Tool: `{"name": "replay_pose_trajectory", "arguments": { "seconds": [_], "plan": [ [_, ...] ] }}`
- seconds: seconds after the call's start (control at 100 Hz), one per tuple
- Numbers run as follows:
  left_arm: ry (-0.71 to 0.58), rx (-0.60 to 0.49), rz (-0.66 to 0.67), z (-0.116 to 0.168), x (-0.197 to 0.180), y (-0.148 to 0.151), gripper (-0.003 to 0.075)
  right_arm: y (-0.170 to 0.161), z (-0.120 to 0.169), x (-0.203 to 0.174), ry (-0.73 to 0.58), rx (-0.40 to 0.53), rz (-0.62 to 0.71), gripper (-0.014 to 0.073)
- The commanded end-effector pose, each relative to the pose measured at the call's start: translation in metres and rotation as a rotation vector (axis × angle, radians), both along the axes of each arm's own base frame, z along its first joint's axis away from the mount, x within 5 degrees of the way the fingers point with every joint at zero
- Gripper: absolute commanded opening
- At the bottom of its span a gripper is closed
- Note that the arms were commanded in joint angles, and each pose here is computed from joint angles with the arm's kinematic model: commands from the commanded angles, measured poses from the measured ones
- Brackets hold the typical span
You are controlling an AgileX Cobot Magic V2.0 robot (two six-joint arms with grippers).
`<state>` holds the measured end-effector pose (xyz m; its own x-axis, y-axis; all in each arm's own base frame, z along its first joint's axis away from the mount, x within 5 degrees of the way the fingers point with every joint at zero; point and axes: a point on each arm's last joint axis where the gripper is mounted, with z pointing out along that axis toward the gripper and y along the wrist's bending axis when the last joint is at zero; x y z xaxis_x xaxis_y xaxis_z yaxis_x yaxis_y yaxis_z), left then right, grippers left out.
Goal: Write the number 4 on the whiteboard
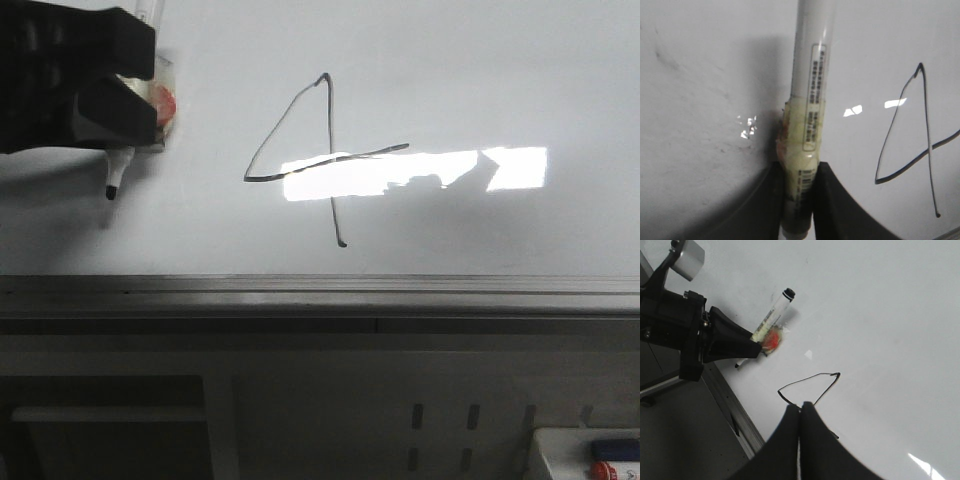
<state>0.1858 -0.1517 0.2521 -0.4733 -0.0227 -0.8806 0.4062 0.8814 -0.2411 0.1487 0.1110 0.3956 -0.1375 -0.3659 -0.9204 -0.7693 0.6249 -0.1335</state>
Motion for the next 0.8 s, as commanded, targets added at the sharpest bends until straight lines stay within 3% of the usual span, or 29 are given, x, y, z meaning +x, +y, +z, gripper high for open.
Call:
{"name": "replay_pose_trajectory", "arguments": {
  "seconds": [0.0, 0.79],
  "plan": [
    [-0.046, -0.021, 0.032, 0.009, 0.005, -0.002, -0.002, -0.003, 0.016, 0.0, -0.064, 0.074, -0.037, -0.0064],
    [-0.068, 0.015, 0.095, 0.001, 0.014, -0.002, -0.002, -0.001, 0.006, 0.002, -0.027, 0.069, -0.036, -0.0064]
  ]
}}
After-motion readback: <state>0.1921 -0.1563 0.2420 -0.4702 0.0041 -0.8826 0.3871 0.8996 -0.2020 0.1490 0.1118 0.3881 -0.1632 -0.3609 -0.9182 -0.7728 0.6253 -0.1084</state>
